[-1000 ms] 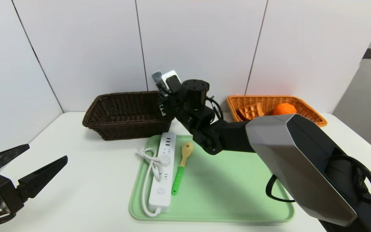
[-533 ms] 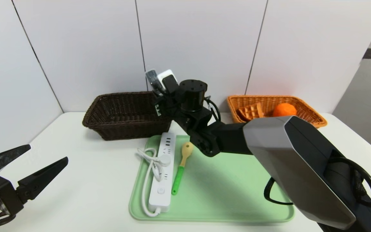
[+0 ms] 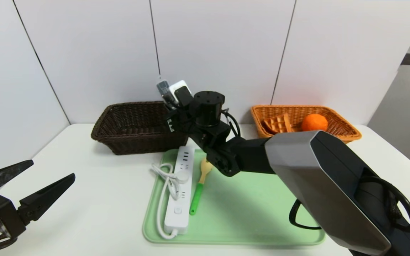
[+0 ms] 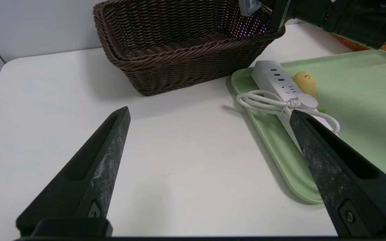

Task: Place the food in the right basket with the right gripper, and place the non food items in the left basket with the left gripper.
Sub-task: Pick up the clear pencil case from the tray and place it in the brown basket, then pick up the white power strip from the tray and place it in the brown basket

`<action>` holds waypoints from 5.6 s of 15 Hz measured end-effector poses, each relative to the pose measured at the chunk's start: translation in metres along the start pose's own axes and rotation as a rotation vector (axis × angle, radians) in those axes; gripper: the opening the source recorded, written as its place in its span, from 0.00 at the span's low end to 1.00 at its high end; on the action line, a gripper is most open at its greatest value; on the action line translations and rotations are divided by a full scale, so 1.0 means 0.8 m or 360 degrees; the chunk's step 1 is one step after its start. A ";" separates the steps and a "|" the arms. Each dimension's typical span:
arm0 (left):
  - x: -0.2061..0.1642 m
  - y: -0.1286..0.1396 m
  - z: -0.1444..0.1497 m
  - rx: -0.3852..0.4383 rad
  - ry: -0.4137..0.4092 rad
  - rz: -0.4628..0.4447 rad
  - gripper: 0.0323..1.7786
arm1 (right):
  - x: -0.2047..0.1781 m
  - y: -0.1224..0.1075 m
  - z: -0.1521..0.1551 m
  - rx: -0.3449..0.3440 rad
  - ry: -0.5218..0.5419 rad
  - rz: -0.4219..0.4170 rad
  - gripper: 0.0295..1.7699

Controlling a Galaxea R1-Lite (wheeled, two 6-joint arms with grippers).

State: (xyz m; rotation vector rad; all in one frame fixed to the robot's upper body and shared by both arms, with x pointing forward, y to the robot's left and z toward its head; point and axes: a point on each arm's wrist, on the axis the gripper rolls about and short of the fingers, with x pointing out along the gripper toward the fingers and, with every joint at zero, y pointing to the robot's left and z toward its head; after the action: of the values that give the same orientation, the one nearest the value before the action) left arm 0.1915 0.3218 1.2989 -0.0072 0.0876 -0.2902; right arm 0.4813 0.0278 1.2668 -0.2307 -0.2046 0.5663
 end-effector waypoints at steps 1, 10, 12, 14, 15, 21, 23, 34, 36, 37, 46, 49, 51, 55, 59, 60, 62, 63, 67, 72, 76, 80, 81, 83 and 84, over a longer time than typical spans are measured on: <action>0.000 0.000 0.000 -0.0001 0.0000 0.0000 0.95 | 0.000 0.000 -0.002 -0.0001 0.0006 -0.0005 0.30; -0.001 0.000 0.001 0.0002 -0.0011 0.0002 0.95 | 0.002 0.001 -0.010 -0.0006 0.0019 -0.0001 0.66; -0.001 0.000 0.001 0.0002 -0.0012 0.0003 0.95 | 0.002 0.000 -0.009 -0.0005 0.0015 -0.0004 0.73; -0.001 0.000 0.001 0.0001 -0.0012 0.0002 0.95 | 0.001 -0.006 -0.003 -0.0004 0.0003 -0.0023 0.78; -0.001 0.000 0.001 0.0001 -0.0013 0.0003 0.95 | 0.001 -0.013 0.002 -0.0003 -0.0006 -0.0039 0.80; -0.001 0.000 0.006 0.0006 -0.0033 0.0003 0.95 | -0.021 -0.131 0.056 -0.0163 0.0177 -0.0302 0.89; -0.001 0.000 0.008 0.0010 -0.0043 0.0000 0.95 | -0.043 -0.184 0.076 -0.0191 0.0324 -0.0431 0.91; 0.001 -0.001 0.012 0.0013 -0.0030 -0.0057 0.95 | -0.262 -0.392 0.127 -0.0244 0.0841 -0.1193 0.95; 0.002 -0.001 0.012 0.0013 -0.0029 -0.0057 0.95 | -0.302 -0.386 0.138 -0.0231 0.0854 -0.1207 0.96; 0.002 -0.001 0.012 0.0012 -0.0027 -0.0058 0.95 | -0.323 -0.377 0.145 -0.0224 0.0848 -0.1196 0.96; 0.039 -0.001 0.056 0.0025 -0.0087 -0.0250 0.95 | -0.453 -0.281 0.124 -0.0064 0.0921 -0.1053 0.96; 0.073 -0.017 0.070 0.0033 -0.0043 -0.0380 0.95 | -0.462 -0.274 0.120 -0.0064 0.0921 -0.1052 0.96; 0.098 -0.027 0.084 0.0037 0.0027 -0.0425 0.95 | -0.464 -0.272 0.117 -0.0062 0.0929 -0.1046 0.96; 0.133 -0.039 0.106 0.0089 0.0299 -0.0481 0.95 | -0.465 -0.271 0.113 -0.0060 0.0946 -0.1044 0.96; 0.167 -0.040 0.077 0.0341 0.0666 -0.0480 0.95 | -0.462 -0.272 0.109 -0.0052 0.0962 -0.1025 0.96; 0.179 -0.040 0.068 0.0411 0.0707 -0.0476 0.95 | -0.462 -0.272 0.108 -0.0052 0.0965 -0.1023 0.96; 0.198 -0.040 0.053 0.0473 0.0758 -0.0491 0.95 | -0.462 -0.272 0.107 -0.0050 0.0972 -0.1021 0.96; 0.208 -0.040 0.045 0.0497 0.0767 -0.0498 0.95 | -0.462 -0.272 0.107 -0.0048 0.0971 -0.1017 0.96; 0.241 -0.041 0.018 0.0649 0.0651 -0.0557 0.95 | -0.462 -0.270 0.103 -0.0040 0.0984 -0.0996 0.96; 0.251 -0.031 0.008 0.0825 0.0485 -0.0831 0.95 | -0.463 -0.268 0.097 -0.0022 0.0999 -0.0980 0.96; 0.254 -0.026 0.018 0.0889 0.0368 -0.0987 0.95 | -0.465 -0.265 0.092 0.0021 0.1007 -0.0957 0.96; 0.248 -0.016 0.014 0.0898 0.0320 -0.1078 0.95 | -0.466 -0.264 0.090 0.0026 0.1013 -0.0948 0.96; 0.245 -0.013 0.012 0.0959 0.0307 -0.1084 0.95 | -0.466 -0.263 0.089 0.0026 0.1014 -0.0948 0.96; 0.232 -0.006 0.003 0.1029 0.0299 -0.1123 0.95 | -0.466 -0.263 0.089 0.0026 0.1014 -0.0947 0.96; 0.228 -0.002 0.000 0.1051 0.0299 -0.1120 0.95 | -0.466 -0.263 0.089 0.0028 0.1013 -0.0942 0.96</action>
State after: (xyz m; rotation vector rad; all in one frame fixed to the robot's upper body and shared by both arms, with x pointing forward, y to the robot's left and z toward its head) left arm 0.3653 0.2676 1.2836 0.6572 0.1717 -1.0130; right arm 0.2619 -0.3389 1.3442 -0.3061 0.3456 -0.1084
